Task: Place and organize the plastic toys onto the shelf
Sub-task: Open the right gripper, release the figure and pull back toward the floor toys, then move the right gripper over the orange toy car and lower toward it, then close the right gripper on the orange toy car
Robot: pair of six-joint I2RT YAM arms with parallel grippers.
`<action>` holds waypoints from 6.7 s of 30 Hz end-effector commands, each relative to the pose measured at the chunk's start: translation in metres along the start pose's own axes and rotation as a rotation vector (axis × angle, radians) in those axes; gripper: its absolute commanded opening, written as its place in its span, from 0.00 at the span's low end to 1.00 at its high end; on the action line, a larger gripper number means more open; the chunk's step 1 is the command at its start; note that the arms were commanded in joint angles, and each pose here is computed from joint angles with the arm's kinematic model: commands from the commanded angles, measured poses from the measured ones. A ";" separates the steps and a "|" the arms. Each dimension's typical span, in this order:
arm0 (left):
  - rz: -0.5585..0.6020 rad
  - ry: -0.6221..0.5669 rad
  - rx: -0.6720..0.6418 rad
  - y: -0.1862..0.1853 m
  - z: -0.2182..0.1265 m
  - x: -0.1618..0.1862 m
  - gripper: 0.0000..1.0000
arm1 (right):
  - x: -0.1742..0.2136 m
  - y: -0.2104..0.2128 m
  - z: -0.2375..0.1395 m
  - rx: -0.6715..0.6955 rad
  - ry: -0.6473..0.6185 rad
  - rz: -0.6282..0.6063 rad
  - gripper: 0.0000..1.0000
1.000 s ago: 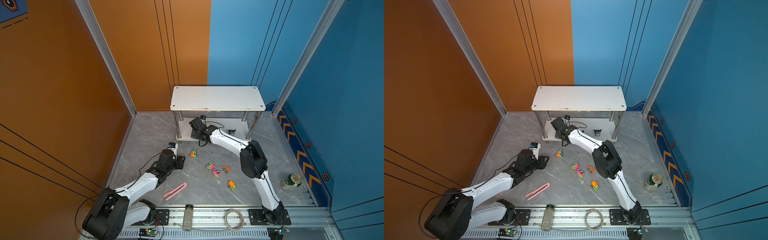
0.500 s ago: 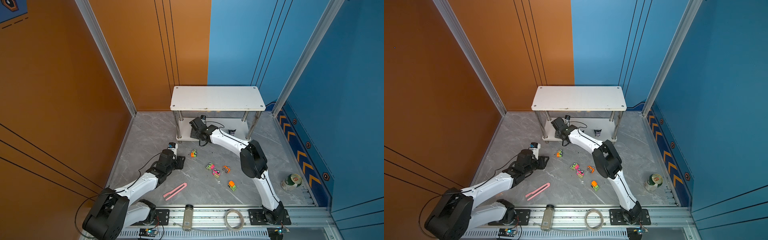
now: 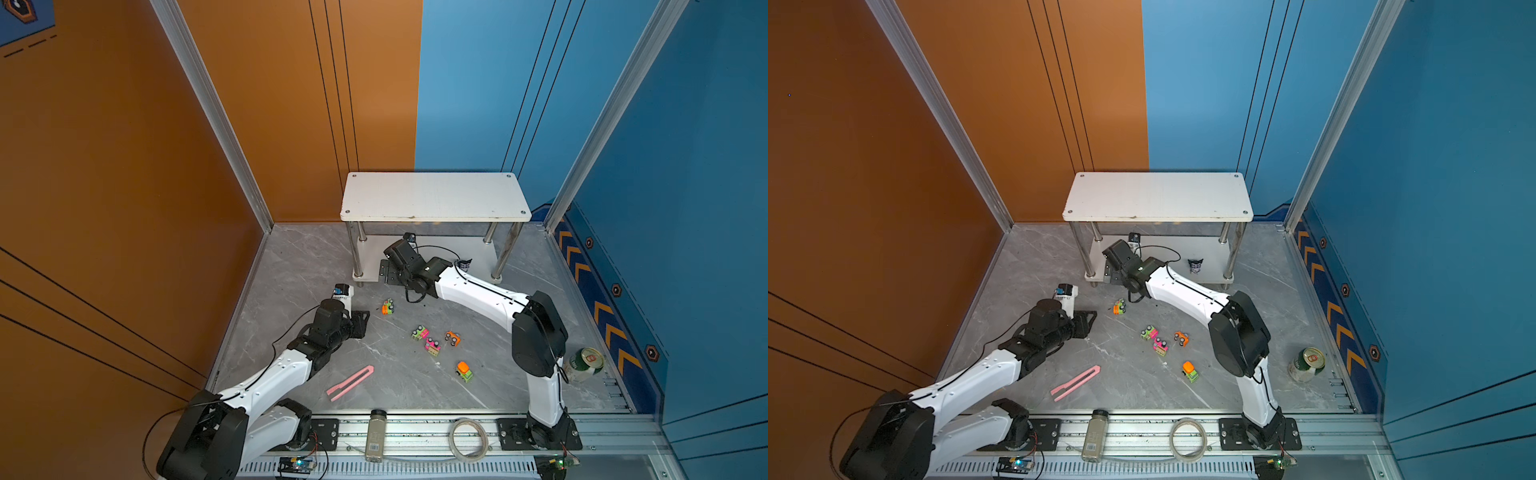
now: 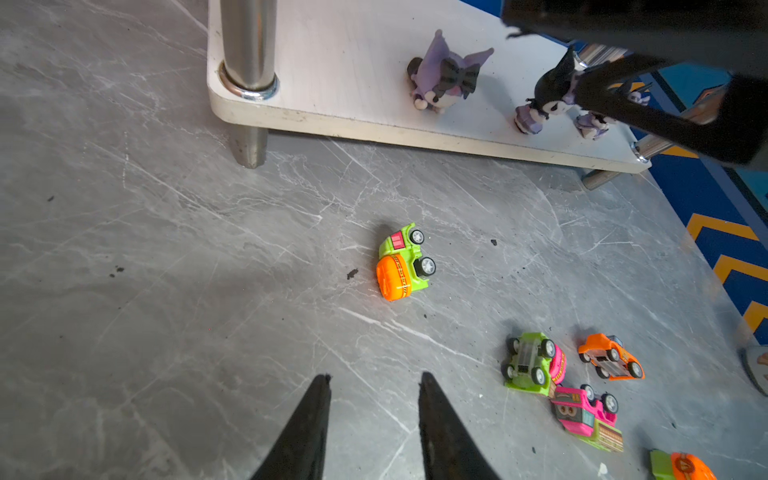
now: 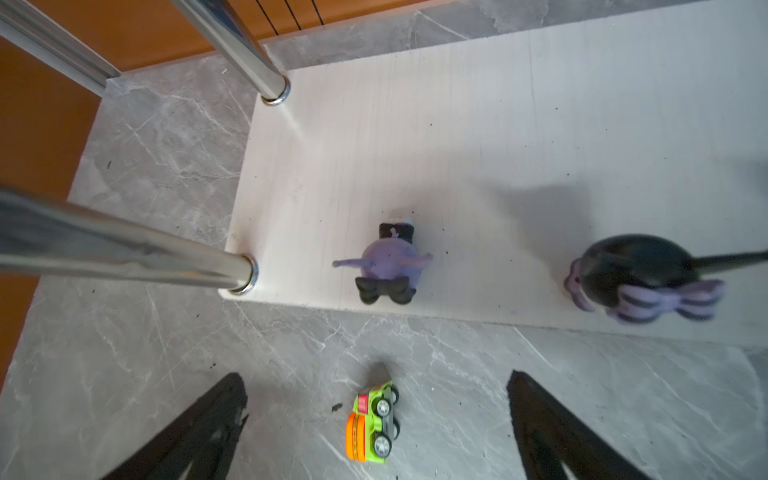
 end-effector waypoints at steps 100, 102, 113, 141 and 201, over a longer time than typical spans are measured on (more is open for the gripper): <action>0.253 0.059 0.191 -0.129 0.044 0.005 0.45 | 0.212 -0.094 -0.054 0.005 0.364 -0.289 0.00; 0.268 0.075 0.201 -0.132 0.045 0.011 0.46 | 0.207 -0.097 -0.048 0.008 0.356 -0.279 0.00; 0.310 0.164 0.212 -0.136 0.059 0.033 0.52 | 0.164 -0.125 -0.006 0.013 0.285 -0.171 0.00; 0.474 0.417 0.171 -0.145 0.096 0.107 0.06 | 0.193 -0.143 -0.046 -0.049 0.308 0.036 0.00; 0.234 0.179 0.210 -0.099 0.048 0.023 0.14 | 0.170 -0.101 0.003 0.135 0.286 0.014 0.34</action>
Point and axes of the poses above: each gripper's point midway between its finger pads, its own z axis out along the fingers, its own y axis along the line the jaws close on, x = y × z, the point moved 3 cm from there along -z, back along the fingers, and after that the axes turned 15 degrees about -z, right-handed, at the moved point
